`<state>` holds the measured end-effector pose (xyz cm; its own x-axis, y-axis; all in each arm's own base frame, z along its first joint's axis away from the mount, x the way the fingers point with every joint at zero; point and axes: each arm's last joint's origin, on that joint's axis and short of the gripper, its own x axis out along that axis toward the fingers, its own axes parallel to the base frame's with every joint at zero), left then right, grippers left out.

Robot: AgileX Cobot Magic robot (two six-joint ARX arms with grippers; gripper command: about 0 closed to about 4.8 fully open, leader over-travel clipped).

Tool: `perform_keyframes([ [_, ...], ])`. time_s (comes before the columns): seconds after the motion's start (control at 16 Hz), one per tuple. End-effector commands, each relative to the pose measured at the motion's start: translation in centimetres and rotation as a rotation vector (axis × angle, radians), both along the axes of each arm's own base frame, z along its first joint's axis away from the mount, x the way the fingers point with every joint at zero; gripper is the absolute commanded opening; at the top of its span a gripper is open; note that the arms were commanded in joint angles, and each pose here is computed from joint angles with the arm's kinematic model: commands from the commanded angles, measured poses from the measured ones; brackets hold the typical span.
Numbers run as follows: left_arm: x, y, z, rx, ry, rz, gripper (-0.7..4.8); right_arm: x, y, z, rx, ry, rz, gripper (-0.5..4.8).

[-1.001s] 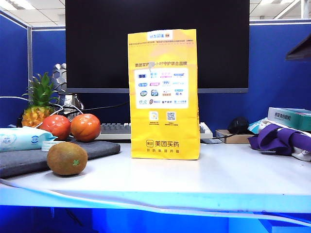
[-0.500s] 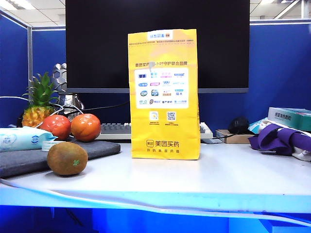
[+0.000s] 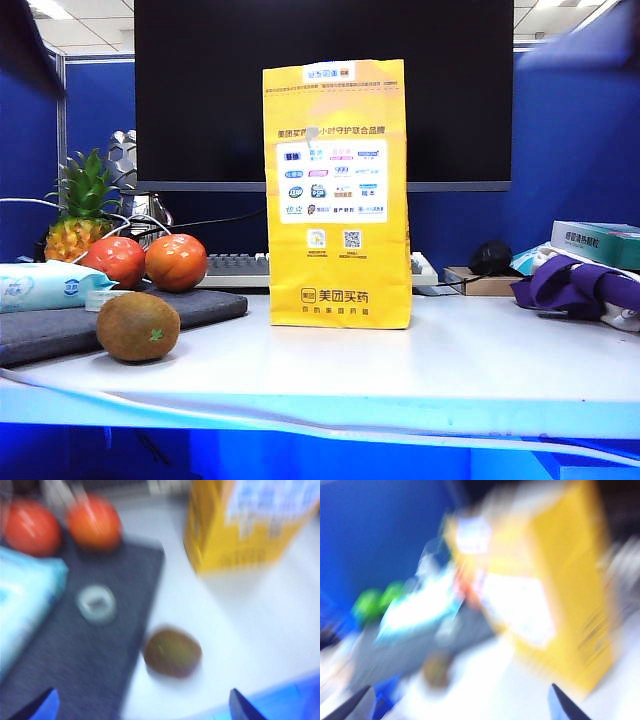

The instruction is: Pick up the kiwifruit and throw it into the yellow paper bag.

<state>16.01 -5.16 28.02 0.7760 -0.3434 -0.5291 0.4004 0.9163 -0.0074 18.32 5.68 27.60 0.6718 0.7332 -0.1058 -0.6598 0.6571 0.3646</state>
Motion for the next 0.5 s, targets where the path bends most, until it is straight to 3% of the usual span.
perform_keyframes([
  [0.06, 2.1, -1.0, -0.6, -0.027, 0.099, -0.103, 4.79, 1.9, 0.8, -0.5, 0.014, 0.131, 0.161, 4.79],
  [0.13, 2.8, -1.2, -1.0, -0.021, 0.14, -0.105, 4.79, 2.4, 1.0, -0.9, 0.015, 0.174, 0.197, 4.79],
  [0.25, 5.3, -2.0, -2.7, -0.064, 0.322, -0.028, 4.79, 3.3, 1.4, -2.3, 0.019, 0.256, 0.264, 4.79],
  [0.5, 9.0, -3.1, -4.1, -0.181, 0.497, 0.105, 4.79, 3.4, 1.4, -2.6, 0.008, 0.252, 0.291, 4.79],
])
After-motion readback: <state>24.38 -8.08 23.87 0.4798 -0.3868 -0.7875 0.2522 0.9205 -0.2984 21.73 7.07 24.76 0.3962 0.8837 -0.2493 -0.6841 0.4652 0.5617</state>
